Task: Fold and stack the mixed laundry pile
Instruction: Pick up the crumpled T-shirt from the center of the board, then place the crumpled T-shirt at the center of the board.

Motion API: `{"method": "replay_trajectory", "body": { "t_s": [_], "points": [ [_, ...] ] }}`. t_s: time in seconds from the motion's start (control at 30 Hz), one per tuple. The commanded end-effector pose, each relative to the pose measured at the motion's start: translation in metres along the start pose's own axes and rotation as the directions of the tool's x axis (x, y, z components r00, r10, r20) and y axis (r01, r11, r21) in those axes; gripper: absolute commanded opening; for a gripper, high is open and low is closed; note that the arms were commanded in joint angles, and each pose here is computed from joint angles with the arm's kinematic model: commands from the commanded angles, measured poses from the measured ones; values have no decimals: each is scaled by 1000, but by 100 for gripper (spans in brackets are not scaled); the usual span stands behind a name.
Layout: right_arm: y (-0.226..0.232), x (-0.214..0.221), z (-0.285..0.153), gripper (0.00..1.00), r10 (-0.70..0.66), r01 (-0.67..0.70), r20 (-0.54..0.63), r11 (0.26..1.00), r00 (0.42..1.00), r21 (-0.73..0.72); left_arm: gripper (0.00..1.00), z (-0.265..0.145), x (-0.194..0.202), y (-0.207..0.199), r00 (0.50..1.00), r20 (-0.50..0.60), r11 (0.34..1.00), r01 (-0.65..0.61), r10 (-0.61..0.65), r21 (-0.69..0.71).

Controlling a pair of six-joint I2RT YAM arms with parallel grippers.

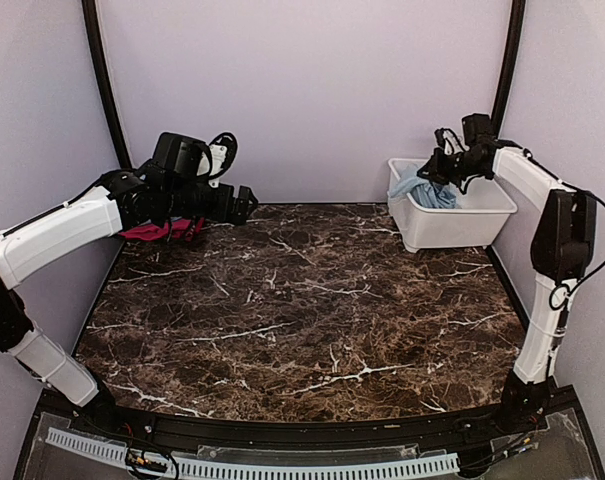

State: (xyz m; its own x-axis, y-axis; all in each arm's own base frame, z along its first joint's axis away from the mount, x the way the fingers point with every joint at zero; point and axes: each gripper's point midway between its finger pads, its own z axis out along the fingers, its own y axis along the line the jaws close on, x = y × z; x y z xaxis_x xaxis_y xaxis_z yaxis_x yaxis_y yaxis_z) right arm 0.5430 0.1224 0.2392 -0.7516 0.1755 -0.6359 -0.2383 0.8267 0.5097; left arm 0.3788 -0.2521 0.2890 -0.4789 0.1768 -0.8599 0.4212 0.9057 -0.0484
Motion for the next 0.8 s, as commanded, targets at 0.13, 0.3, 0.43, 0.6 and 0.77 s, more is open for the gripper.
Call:
{"method": "replay_trajectory", "body": {
  "t_s": [0.13, 0.3, 0.43, 0.6, 0.77],
  "points": [
    [131, -102, -150, 0, -156, 255, 436, 950, 886, -178, 99, -3, -5, -4, 1000, 25, 1000, 8, -8, 19],
    [207, -114, -230, 0, -179, 399, 567, 869, 804, -292, 99, -3, -7, -6, 999, 33, 999, 20, -21, 32],
    [273, -104, -291, 0, -194, 523, 628, 756, 754, -394, 99, -3, -9, -7, 999, 39, 999, 28, -29, 38],
    [340, -79, -351, 0, -179, 622, 670, 595, 720, -510, 99, -5, -10, -8, 998, 47, 998, 50, -52, 42],
    [381, -53, -381, 0, -155, 653, 665, 443, 731, -615, 99, -8, -11, -6, 996, 57, 997, 65, -67, 41]
  ]
}}
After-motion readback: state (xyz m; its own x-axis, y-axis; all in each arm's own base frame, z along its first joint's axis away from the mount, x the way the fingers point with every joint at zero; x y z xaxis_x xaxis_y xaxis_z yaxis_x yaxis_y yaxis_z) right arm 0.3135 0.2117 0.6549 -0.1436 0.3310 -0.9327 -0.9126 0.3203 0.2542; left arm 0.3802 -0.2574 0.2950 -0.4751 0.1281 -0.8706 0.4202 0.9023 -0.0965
